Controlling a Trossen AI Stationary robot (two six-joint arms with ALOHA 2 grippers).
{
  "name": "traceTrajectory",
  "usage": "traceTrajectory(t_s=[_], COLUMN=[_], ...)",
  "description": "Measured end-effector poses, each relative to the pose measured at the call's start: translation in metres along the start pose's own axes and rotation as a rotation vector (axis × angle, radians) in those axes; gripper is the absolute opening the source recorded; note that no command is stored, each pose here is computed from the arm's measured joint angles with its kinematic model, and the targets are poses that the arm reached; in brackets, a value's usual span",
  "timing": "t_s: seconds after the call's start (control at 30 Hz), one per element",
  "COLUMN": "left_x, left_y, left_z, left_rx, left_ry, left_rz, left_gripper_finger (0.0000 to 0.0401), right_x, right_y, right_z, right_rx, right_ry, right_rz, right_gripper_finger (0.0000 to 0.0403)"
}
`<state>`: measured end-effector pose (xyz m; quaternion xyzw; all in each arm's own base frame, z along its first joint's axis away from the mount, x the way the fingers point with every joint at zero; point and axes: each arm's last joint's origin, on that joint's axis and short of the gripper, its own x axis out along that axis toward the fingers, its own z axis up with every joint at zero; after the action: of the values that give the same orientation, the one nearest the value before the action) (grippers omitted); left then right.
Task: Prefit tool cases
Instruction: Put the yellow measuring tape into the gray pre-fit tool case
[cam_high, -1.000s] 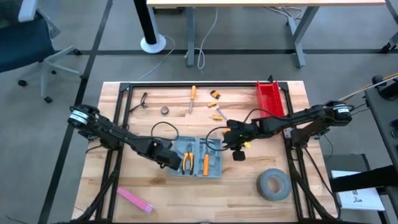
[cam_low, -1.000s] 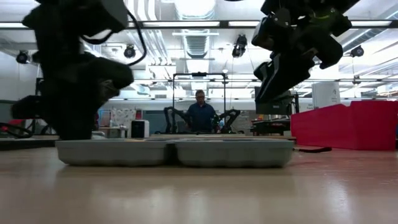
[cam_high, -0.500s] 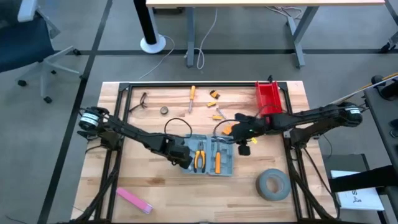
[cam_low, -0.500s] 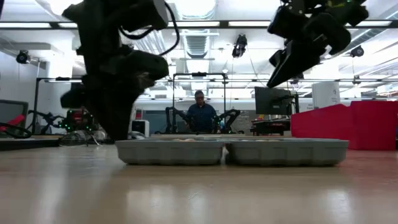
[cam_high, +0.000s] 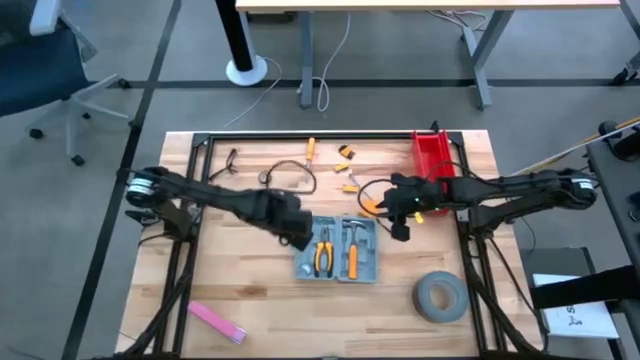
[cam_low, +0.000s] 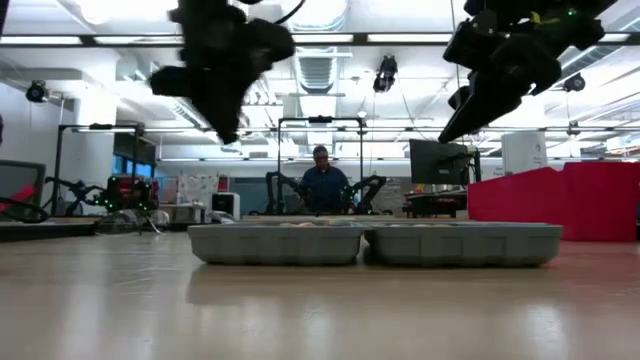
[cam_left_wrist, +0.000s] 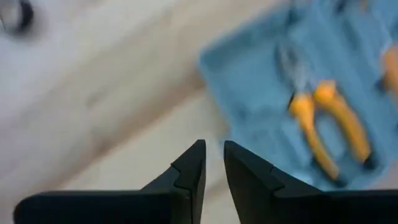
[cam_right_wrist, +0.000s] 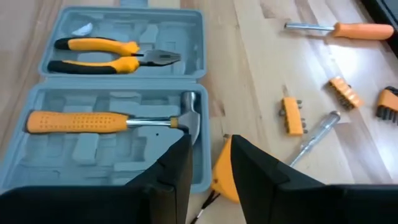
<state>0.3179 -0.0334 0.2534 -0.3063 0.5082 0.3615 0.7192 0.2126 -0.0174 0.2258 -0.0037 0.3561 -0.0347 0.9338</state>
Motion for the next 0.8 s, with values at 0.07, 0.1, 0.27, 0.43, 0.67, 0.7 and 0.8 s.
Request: traceTrajectory(t_s=[0.07, 0.1, 0.27, 0.43, 0.67, 0.7, 0.8], left_x=[-0.001, 0.000, 0.011, 0.018, 0.020, 0.020, 0.020], left_y=[0.001, 0.003, 0.009, 0.019, 0.023, 0.023, 0.023], left_z=[0.016, 0.023, 0.052, 0.071, 0.082, 0.082, 0.082], left_rx=[-0.015, -0.017, -0.017, -0.029, -0.016, -0.011, 0.000], left_ry=[-0.051, -0.065, -0.139, -0.183, -0.241, -0.248, -0.251], left_rz=[-0.021, -0.014, -0.066, -0.081, -0.077, -0.069, -0.058], left_gripper_finger=[0.0072, 0.0076, 0.0099, 0.0117, 0.0133, 0.0134, 0.0137], right_x=[0.000, 0.000, 0.001, 0.012, 0.038, 0.043, 0.053], right_y=[-0.002, -0.003, -0.007, -0.017, -0.033, -0.036, -0.039], right_z=[0.000, 0.000, -0.004, -0.014, -0.023, -0.023, -0.028], right_rx=[0.004, 0.007, -0.004, -0.004, 0.016, 0.026, 0.041], right_ry=[0.001, 0.002, 0.011, 0.077, 0.167, 0.157, 0.184], right_rz=[-0.005, -0.009, -0.022, -0.049, -0.062, -0.044, 0.023], right_gripper_finger=[0.0094, 0.0095, 0.0101, 0.0114, 0.0143, 0.0147, 0.0158])
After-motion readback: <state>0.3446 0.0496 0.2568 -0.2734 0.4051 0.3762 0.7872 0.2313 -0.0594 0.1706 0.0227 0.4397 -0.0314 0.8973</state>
